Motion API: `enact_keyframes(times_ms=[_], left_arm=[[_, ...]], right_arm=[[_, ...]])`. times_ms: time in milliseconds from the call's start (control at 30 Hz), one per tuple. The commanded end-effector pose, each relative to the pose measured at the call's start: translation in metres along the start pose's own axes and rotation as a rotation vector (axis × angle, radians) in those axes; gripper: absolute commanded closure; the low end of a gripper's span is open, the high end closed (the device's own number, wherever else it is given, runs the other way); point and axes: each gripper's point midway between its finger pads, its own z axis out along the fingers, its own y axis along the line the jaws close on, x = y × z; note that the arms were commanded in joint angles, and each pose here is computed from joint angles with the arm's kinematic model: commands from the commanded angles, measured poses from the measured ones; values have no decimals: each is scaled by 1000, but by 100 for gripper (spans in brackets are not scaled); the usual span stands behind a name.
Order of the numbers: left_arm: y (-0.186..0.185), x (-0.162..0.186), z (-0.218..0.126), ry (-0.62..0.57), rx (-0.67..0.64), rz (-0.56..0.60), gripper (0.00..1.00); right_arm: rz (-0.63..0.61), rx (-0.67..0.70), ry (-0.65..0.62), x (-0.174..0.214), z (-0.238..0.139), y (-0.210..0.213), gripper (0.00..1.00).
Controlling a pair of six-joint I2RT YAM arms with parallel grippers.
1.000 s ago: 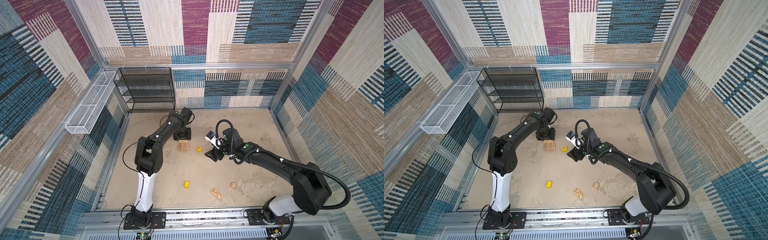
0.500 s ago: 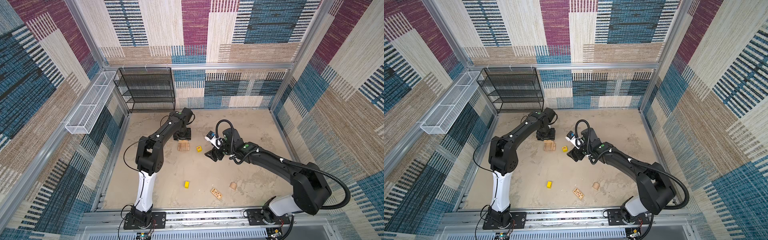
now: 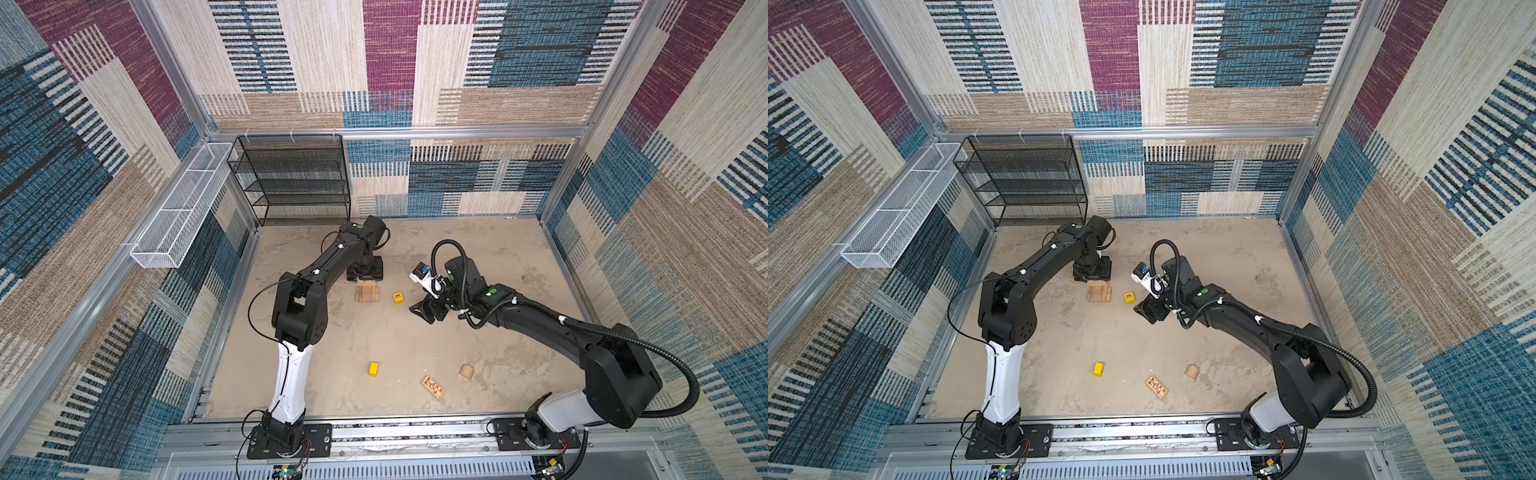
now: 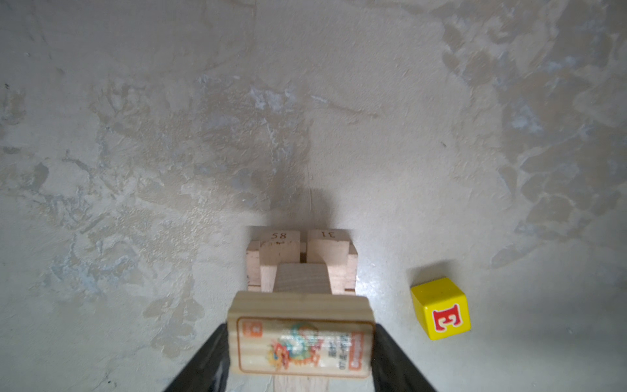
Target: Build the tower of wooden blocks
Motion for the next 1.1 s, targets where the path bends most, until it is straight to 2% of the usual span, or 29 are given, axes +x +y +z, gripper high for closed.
enact_keyframes(times_ms=[0, 533, 833, 1067], left_arm=[[2, 2, -1, 5, -12, 6, 31], [0, -3, -16, -33, -4, 0, 23], [0, -11, -52, -113, 19, 2, 21], [2, -17, -103, -237, 27, 56, 19]], right_arm=[[0, -11, -16, -5, -1, 2, 17], [0, -3, -24, -7, -4, 1, 16], [-2, 5, -44, -14, -11, 1, 16], [27, 18, -74, -23, -25, 2, 16]])
